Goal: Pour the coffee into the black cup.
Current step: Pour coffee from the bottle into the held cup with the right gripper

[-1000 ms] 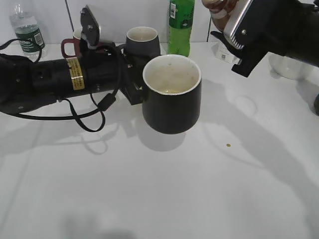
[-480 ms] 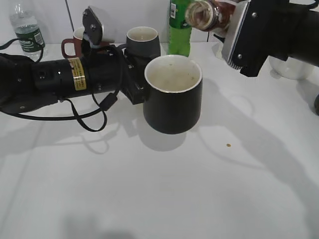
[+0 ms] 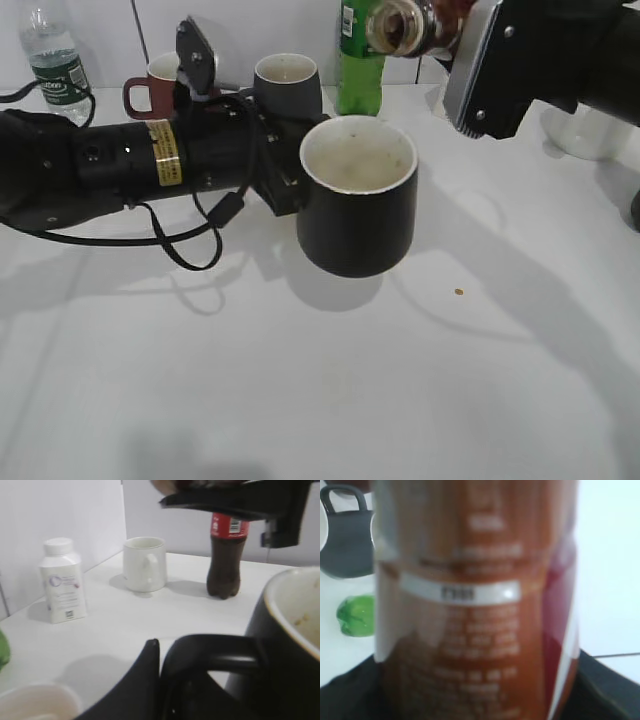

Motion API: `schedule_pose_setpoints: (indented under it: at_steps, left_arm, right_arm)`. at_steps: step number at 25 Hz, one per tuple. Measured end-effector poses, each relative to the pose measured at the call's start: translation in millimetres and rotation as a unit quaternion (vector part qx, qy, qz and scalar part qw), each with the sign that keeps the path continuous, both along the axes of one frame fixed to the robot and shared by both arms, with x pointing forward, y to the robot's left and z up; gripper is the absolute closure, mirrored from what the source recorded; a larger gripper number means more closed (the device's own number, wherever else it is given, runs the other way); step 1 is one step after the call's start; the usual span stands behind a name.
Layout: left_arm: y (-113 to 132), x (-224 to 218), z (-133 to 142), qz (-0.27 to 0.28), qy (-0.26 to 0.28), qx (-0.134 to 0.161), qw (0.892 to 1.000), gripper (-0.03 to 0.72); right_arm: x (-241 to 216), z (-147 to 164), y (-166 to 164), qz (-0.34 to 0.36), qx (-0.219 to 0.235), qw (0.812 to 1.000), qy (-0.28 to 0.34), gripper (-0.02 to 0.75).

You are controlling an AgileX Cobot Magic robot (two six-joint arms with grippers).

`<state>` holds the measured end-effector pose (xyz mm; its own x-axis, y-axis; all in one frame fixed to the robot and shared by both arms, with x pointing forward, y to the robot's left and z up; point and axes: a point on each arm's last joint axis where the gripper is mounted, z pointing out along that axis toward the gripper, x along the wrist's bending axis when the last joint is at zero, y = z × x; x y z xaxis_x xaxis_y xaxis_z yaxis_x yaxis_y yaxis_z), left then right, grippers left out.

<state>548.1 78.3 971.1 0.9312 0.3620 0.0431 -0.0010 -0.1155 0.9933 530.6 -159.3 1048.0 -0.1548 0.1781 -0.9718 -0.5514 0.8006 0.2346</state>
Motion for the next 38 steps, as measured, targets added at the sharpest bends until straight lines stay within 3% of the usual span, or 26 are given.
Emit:
schedule_pose_setpoints:
  at_steps: [19, 38]
  left_arm:
    - [-4.4, -1.8, 1.1, 0.003, 0.005, -0.009, 1.000, 0.647]
    - [-4.4, -1.8, 1.1, 0.003, 0.005, -0.009, 1.000, 0.647]
  right_arm:
    - [-0.1, 0.2, 0.2, 0.003, -0.048, 0.998, -0.035, 0.209]
    - [-0.1, 0.3, 0.2, 0.003, -0.054, 0.998, -0.040, 0.209]
